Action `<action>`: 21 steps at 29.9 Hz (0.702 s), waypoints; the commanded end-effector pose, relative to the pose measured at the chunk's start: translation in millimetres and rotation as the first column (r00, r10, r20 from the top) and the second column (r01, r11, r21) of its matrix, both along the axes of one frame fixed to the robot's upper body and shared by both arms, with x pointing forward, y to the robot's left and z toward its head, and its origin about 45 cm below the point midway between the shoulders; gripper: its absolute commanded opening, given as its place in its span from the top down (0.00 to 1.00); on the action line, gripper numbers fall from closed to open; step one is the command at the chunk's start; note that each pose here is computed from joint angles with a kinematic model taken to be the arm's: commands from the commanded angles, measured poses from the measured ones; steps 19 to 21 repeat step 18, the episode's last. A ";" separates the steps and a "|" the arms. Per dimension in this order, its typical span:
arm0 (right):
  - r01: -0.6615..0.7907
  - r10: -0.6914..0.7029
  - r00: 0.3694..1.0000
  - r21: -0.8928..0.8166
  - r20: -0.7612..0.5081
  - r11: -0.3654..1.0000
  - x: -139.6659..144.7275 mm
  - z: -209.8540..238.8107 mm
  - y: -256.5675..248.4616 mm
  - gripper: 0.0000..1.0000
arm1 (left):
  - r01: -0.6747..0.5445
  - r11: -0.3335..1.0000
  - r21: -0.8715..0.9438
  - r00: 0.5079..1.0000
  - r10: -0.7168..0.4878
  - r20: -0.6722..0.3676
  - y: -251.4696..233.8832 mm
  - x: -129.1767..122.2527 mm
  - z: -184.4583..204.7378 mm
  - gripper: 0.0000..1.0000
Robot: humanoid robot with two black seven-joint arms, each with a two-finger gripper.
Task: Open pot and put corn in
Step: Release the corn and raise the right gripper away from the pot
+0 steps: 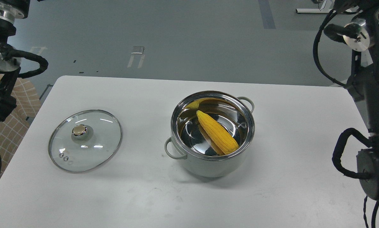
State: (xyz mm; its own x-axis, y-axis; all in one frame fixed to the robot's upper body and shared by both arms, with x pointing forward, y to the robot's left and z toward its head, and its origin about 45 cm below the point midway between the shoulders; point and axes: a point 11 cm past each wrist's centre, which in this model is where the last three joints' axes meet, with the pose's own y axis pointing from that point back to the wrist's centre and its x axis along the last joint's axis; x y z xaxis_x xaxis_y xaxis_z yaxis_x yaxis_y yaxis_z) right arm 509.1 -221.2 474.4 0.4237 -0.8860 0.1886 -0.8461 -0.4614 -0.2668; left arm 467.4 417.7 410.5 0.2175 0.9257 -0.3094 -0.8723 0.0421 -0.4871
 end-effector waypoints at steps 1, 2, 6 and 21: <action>0.054 -0.036 0.996 0.240 -0.080 0.969 12.2 1.5 -49.7 0.00 | -0.012 1.000 -0.002 1.000 0.012 -0.022 6.4 -3.3 -10.8 0.02; 0.063 -0.030 0.994 0.322 -0.105 0.945 14.6 -1.3 -61.6 0.00 | -0.014 1.000 -0.003 1.000 0.013 -0.024 7.1 -3.5 -11.8 0.02; 0.140 -0.074 0.985 0.478 -0.155 0.867 16.8 -11.3 -108.1 0.00 | -0.031 0.999 -0.008 0.998 0.031 -0.051 13.5 -2.5 -18.3 0.02; 0.175 -0.086 0.979 0.543 -0.186 0.821 12.8 -39.7 -126.6 0.00 | -0.002 1.000 0.020 0.995 0.004 -0.095 -5.5 17.3 -14.2 0.02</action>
